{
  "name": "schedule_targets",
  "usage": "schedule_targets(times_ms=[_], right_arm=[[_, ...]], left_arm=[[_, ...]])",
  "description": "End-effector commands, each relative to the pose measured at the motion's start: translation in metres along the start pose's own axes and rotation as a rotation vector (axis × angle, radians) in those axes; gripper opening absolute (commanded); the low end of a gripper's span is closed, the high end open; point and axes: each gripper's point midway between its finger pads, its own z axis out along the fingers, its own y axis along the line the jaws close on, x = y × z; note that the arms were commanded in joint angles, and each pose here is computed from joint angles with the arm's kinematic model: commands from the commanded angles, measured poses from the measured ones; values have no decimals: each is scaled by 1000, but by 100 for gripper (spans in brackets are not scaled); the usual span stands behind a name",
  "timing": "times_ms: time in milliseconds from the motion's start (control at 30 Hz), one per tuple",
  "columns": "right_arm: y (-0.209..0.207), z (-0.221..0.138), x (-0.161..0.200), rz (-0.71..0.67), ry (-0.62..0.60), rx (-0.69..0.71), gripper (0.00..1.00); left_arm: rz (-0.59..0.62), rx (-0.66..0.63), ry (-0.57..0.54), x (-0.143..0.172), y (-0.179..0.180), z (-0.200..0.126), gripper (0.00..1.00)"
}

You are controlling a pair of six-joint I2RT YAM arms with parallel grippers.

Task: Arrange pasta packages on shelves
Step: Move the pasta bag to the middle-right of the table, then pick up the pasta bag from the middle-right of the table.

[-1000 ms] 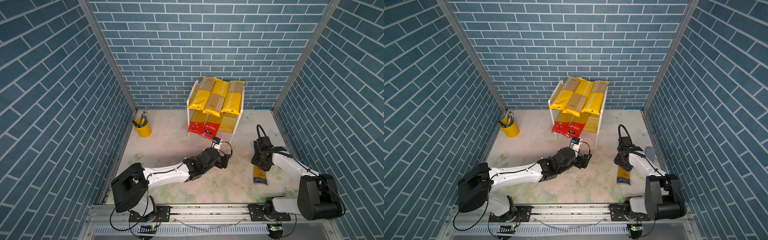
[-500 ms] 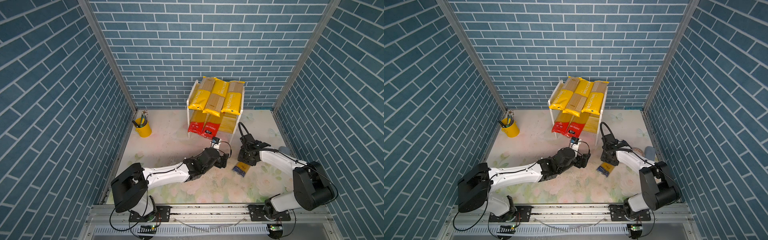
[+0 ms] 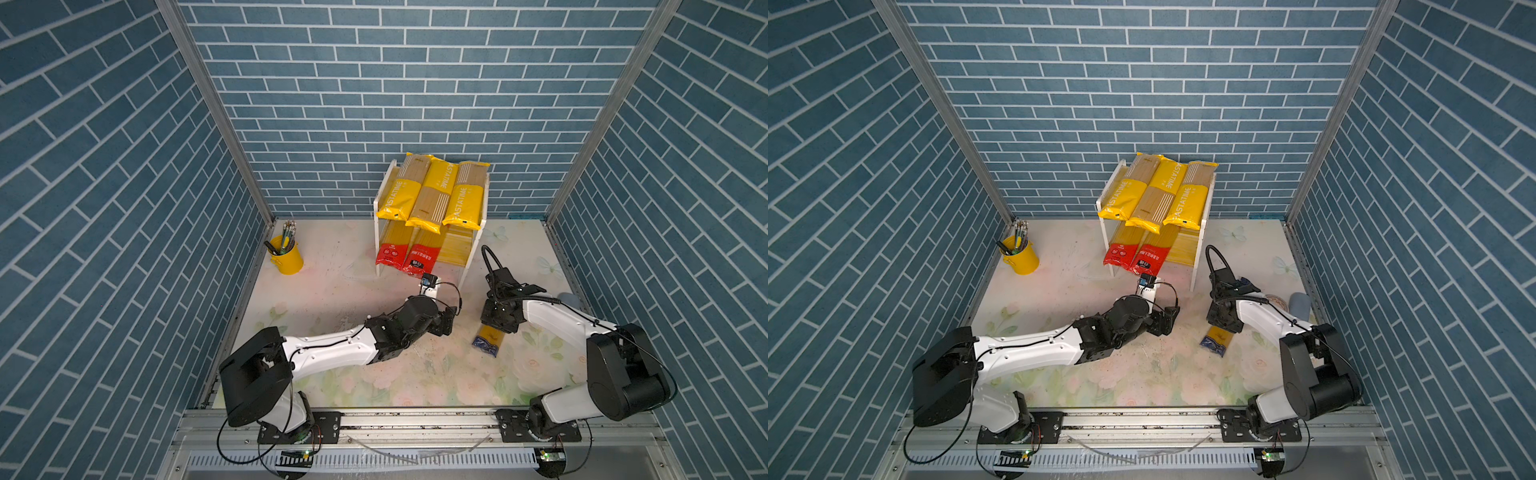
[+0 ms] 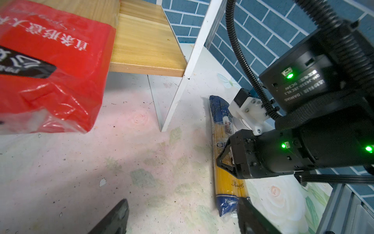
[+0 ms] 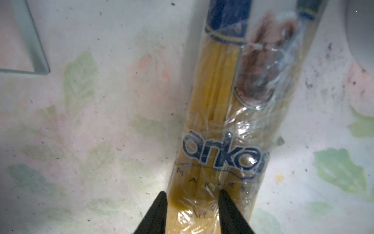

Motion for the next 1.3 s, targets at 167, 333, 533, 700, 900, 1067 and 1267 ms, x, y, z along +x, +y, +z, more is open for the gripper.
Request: schedule_targets(times_ms=[167, 333, 533, 700, 900, 1067, 1267], right_arm=[[49, 8, 32, -87, 133, -162, 46], [33, -20, 20, -45, 119, -212, 50], [-31, -31, 7, 106, 60, -119, 53], [-36, -25, 18, 183, 68, -141, 58], [-15, -11, -5, 234, 20, -225, 58], [0, -4, -20, 265, -8, -276, 58], [4, 16, -22, 298, -15, -277, 58]], left_arm=[[12, -20, 40, 11, 3, 4, 84], [6, -5, 68, 21, 1, 14, 84], [-14, 46, 106, 33, -14, 31, 84], [-5, 67, 132, 41, -21, 38, 84], [-13, 70, 128, 42, -21, 38, 84], [-9, 48, 115, 40, -15, 31, 84], [-10, 35, 108, 43, -9, 28, 84]])
